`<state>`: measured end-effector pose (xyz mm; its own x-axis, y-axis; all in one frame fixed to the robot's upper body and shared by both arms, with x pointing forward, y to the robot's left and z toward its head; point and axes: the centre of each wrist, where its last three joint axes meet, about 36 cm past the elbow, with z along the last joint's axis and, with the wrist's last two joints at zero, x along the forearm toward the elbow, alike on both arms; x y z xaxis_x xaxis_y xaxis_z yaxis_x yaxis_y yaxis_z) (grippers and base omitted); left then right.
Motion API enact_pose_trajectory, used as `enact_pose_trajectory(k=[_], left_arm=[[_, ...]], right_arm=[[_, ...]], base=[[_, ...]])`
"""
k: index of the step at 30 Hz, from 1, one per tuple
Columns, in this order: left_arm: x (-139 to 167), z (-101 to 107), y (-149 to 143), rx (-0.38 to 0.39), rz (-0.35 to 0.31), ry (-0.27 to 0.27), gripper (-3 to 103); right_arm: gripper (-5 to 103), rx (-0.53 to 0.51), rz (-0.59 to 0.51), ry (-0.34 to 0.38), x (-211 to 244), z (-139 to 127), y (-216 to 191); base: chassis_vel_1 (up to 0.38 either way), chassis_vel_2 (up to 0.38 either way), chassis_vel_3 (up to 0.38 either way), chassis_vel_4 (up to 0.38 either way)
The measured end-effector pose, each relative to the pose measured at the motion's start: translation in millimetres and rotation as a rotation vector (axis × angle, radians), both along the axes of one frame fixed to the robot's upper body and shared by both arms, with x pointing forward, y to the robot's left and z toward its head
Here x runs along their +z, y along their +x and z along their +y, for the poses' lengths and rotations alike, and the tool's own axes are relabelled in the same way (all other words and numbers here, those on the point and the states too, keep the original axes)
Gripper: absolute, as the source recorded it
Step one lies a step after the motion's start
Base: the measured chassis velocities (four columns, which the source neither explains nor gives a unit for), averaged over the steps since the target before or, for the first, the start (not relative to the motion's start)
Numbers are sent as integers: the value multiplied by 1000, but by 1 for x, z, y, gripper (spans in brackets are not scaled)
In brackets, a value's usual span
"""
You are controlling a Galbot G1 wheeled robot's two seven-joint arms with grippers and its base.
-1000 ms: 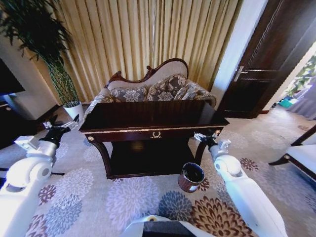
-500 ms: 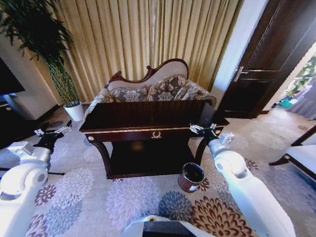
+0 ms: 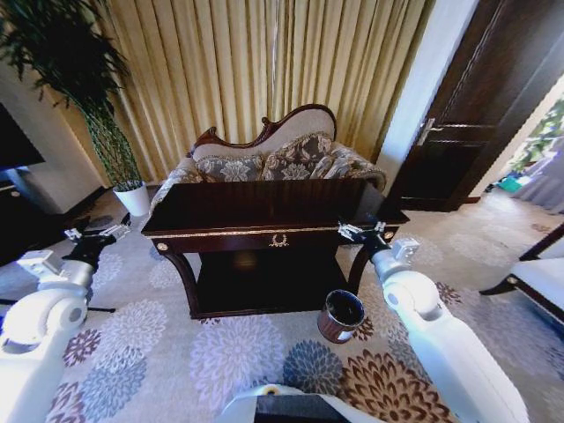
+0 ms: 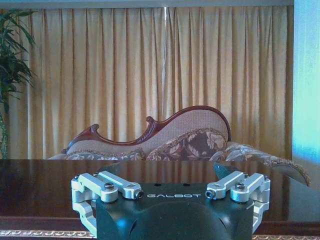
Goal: Move to the front of the table and place the trash on the table into the trash bin.
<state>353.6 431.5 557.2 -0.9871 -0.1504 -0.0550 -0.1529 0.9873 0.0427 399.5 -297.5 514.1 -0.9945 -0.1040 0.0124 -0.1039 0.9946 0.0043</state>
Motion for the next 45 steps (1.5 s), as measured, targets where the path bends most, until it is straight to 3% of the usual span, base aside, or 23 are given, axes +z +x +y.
enact_pose_trajectory(k=[45], left_arm=[[3, -5, 4, -20, -12, 4, 100]], right_arm=[[100, -18, 2, 6, -7, -5, -1]], base=[[81, -77, -76, 80]])
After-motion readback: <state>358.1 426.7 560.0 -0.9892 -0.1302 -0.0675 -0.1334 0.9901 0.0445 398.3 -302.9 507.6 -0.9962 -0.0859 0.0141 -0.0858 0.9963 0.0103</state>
